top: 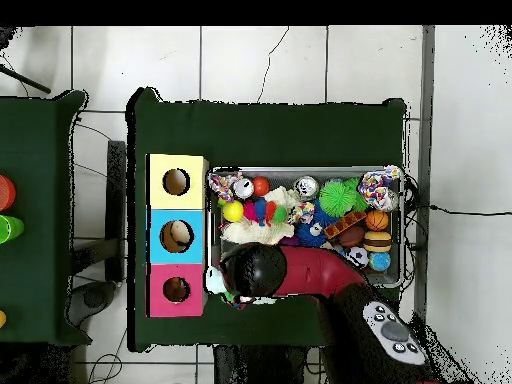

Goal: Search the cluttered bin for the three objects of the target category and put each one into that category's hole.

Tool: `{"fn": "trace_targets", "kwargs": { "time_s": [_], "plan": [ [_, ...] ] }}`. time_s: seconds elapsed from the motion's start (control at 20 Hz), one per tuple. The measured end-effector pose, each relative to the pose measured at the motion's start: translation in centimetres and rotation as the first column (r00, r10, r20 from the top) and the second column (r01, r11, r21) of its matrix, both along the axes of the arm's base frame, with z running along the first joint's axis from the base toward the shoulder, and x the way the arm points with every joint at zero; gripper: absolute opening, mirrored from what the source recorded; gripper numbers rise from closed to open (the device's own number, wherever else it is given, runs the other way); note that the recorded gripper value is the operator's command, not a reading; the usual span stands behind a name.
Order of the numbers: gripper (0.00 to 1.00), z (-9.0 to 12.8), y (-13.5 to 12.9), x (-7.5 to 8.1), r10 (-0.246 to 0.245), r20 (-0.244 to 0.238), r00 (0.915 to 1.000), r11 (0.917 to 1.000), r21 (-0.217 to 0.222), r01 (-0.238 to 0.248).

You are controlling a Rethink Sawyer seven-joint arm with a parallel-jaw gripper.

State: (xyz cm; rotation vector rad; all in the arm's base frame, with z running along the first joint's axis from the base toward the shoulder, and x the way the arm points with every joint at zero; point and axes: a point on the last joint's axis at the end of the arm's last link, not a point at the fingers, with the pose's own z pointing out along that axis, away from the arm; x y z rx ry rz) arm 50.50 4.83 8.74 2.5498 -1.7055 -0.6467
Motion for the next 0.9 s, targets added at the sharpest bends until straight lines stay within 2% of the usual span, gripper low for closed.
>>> {"fn": "trace_targets", "kwargs": {
  "time_s": [0.25,0.3,0.6,0.85,0.9],
  "plan": [
    [0.00,-2.0,0.8,3.1,0.004,0.002,1.0000,0.9999,0.015,-0.004],
    [0.00,-2.7,0.9,4.1,0.002,-0.002,1.0000,0.9998,0.021,-0.002],
    [0.00,-4.0,0.4,6.1,-0.007,-0.029,0.9995,0.9995,0.031,0.008],
    [0.00,-4.8,-0.4,7.4,-0.018,-0.065,0.9977,0.9989,0.041,0.021],
    [0.00,-5.0,-1.1,7.9,-0.026,-0.086,0.9960,0.9983,0.049,0.030]
  ]
}}
